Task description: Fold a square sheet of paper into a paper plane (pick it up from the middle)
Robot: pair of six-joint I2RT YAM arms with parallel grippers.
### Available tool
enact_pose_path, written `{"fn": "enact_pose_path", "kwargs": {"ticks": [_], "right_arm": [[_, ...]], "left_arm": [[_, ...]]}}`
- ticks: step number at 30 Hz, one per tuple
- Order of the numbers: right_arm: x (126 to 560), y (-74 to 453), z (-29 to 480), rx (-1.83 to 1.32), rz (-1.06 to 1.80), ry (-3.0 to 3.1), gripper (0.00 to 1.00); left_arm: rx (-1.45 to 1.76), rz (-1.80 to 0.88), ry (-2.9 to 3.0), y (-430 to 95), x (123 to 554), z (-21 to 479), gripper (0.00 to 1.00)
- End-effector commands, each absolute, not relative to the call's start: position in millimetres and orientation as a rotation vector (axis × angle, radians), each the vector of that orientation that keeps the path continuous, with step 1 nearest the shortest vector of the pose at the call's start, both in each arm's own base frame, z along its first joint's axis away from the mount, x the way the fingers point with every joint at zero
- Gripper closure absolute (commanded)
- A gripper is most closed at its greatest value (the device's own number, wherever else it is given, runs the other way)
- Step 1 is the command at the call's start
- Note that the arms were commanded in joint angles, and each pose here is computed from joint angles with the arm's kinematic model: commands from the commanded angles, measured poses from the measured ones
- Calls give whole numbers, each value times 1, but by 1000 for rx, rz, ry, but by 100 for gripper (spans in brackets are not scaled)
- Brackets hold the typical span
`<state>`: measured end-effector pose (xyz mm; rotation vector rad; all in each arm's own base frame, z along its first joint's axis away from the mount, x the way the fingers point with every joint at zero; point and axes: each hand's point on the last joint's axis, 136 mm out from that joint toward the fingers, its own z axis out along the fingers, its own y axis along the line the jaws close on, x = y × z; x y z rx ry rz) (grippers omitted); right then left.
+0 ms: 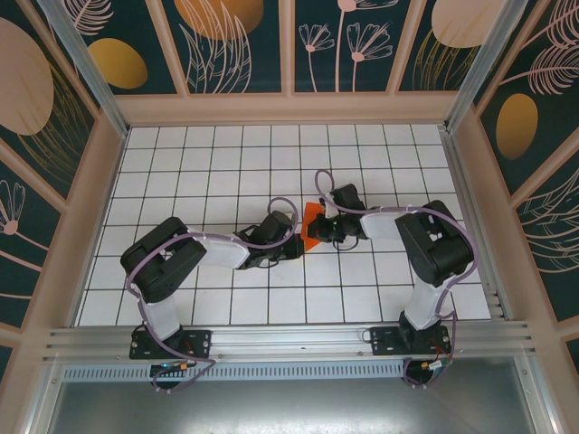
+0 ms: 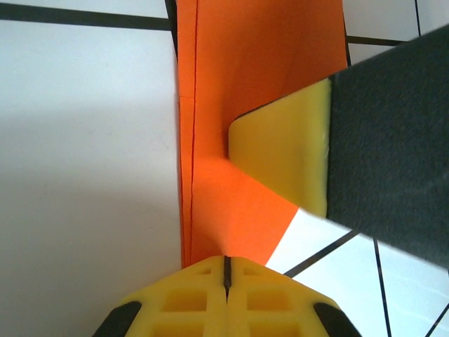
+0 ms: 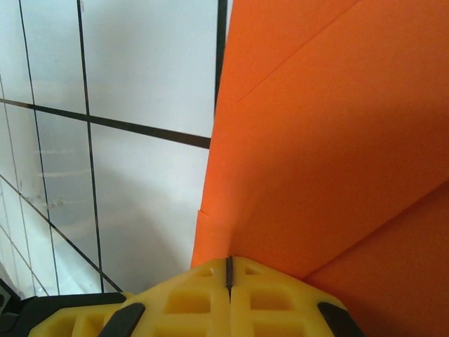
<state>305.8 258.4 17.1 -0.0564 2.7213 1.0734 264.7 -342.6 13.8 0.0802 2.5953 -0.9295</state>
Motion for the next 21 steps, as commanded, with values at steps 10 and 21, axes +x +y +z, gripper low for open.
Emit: {"fn": "enact_pose_path", "kwargs": {"ticks": [10, 21], "right_arm": [[395, 167, -1, 276, 905, 2581, 100], [437, 137, 40, 359, 875, 2470, 100]], "left_arm": [[35, -790, 2849, -298, 216, -45, 100], [88, -845, 2755, -317, 235, -19, 100]]}}
